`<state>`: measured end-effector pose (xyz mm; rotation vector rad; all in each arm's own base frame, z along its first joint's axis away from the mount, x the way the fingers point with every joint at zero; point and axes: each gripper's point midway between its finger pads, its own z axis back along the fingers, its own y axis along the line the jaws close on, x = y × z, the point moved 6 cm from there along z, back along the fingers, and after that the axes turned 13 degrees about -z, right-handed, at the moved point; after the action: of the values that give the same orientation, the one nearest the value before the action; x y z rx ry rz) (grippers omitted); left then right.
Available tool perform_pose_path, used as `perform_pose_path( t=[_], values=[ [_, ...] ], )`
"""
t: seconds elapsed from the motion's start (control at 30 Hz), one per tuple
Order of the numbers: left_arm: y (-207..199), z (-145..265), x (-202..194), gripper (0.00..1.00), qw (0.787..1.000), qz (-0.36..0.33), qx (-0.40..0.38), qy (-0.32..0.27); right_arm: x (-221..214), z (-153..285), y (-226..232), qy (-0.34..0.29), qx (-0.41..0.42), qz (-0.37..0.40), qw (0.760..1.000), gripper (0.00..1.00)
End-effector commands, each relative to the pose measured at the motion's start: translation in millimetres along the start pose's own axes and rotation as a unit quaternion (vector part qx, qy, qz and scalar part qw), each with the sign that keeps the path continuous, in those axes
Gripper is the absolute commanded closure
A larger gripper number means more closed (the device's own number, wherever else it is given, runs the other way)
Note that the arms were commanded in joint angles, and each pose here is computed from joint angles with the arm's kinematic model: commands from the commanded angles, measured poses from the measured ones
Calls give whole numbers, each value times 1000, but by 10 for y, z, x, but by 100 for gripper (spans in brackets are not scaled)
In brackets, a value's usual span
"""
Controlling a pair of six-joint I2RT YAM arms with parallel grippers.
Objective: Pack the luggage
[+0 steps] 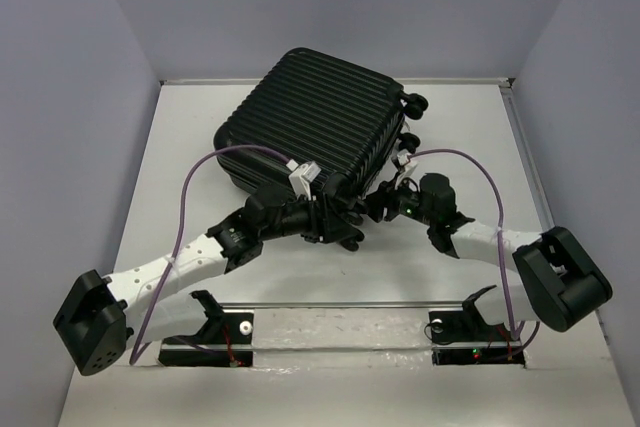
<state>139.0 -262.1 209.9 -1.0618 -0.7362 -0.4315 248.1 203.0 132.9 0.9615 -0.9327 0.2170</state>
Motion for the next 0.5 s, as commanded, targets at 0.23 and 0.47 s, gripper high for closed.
perform_pose_path(
  t=[0.23, 0.47],
  values=[
    [-180, -94, 319, 37, 998, -19, -26, -45, 176, 8, 327, -13, 106, 57, 993, 51],
    [-165, -131, 344, 39, 999, -19, -20, -46, 229, -83, 279, -10, 93, 63, 994, 46]
  ],
)
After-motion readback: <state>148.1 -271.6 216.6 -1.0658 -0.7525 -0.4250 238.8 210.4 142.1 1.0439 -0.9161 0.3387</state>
